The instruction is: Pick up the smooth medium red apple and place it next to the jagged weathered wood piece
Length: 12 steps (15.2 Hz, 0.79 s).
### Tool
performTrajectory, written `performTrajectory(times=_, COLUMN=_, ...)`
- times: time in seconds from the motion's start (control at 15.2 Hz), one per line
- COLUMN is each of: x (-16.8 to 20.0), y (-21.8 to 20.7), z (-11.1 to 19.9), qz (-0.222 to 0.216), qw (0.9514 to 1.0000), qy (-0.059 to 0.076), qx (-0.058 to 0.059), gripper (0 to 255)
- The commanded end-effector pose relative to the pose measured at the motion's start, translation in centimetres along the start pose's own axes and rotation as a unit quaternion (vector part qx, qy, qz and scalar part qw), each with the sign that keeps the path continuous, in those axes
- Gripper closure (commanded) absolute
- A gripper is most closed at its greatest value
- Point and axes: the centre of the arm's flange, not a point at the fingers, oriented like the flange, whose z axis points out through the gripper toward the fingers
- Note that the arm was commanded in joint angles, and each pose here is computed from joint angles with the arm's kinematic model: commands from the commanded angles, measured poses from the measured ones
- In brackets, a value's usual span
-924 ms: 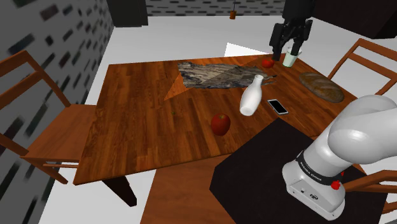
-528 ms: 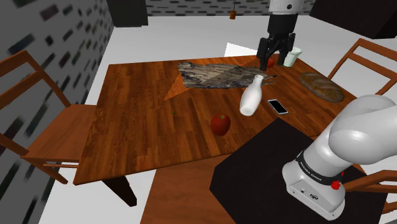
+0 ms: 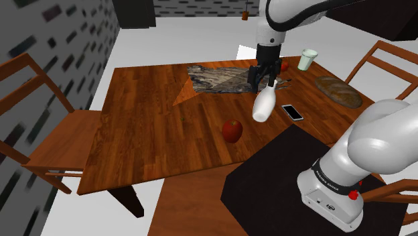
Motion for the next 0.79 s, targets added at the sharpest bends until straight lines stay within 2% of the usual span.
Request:
performTrajectory(times=0.0, x=1.7, y=-0.8, z=2.1, qz=-0.008, qw=1.0000, qy=0.000, qx=-0.001, gripper=0)
performTrajectory(times=0.73, x=10.0, y=-5.1, z=13.1, qz=-0.053, qw=0.9986, qy=-0.007, qx=-0.005, gripper=0)
